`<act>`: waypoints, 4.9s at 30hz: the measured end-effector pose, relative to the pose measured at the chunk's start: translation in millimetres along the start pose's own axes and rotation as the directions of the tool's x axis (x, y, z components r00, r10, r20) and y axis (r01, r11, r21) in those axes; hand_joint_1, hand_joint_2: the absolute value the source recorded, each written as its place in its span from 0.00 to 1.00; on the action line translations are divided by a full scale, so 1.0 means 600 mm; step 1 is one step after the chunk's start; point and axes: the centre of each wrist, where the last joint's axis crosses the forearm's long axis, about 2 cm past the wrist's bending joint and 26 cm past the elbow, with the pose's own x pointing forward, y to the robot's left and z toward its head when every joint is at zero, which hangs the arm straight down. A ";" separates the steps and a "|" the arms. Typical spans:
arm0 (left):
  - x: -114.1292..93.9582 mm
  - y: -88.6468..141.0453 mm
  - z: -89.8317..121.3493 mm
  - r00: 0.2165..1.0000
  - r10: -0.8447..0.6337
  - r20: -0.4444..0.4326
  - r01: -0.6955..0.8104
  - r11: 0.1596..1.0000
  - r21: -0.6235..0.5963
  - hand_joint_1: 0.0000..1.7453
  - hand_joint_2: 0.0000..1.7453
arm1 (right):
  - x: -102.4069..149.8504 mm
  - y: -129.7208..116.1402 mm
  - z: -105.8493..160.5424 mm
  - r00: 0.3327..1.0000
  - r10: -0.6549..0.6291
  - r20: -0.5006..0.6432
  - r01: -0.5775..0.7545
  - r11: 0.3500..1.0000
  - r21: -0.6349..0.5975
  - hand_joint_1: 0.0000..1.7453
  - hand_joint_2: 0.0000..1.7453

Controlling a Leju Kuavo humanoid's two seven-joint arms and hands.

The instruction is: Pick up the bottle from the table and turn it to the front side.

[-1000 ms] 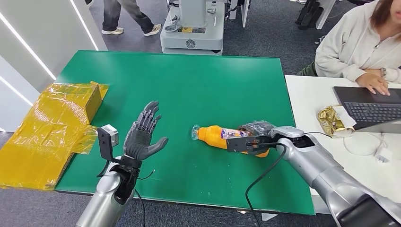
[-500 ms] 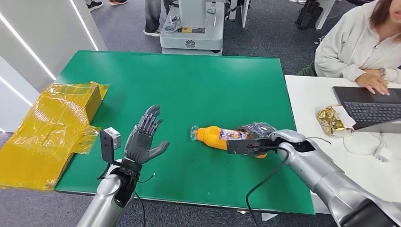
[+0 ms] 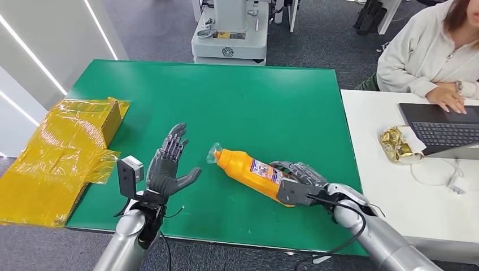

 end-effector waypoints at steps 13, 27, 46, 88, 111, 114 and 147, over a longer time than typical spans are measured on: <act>0.007 0.000 -0.007 0.997 -0.060 0.039 0.060 0.998 0.001 0.00 1.00 | -0.013 0.067 0.045 0.993 -0.116 0.031 0.118 0.990 -0.079 1.00 1.00; 0.011 0.000 -0.011 0.999 0.006 0.032 -0.006 1.000 -0.009 0.00 1.00 | -0.018 0.099 0.089 0.970 -0.211 0.120 0.235 0.940 -0.249 1.00 1.00; 0.033 0.007 -0.059 0.995 0.054 0.078 -0.049 0.997 -0.066 0.00 1.00 | 0.073 0.063 0.047 0.830 -0.240 0.504 0.464 0.798 -0.383 1.00 1.00; 0.100 0.005 -0.174 0.942 0.329 -0.065 -0.329 0.868 -0.371 0.00 1.00 | 0.124 0.029 -0.101 0.863 -0.235 0.448 0.377 0.890 -0.258 1.00 1.00; 0.071 -0.018 -0.233 0.941 0.305 -0.144 -0.336 0.877 -0.344 1.00 1.00 | 0.157 0.058 -0.102 0.883 -0.174 0.435 0.319 0.904 -0.285 1.00 1.00; 0.070 -0.019 -0.232 0.940 0.308 -0.146 -0.340 0.877 -0.341 1.00 1.00 | 0.155 0.061 -0.099 0.885 -0.178 0.431 0.321 0.903 -0.286 1.00 1.00; 0.083 0.020 -0.236 0.672 -0.727 0.139 0.740 0.668 -0.083 1.00 1.00 | 0.083 0.111 -0.010 0.867 -0.269 0.419 0.421 0.845 -0.329 0.00 1.00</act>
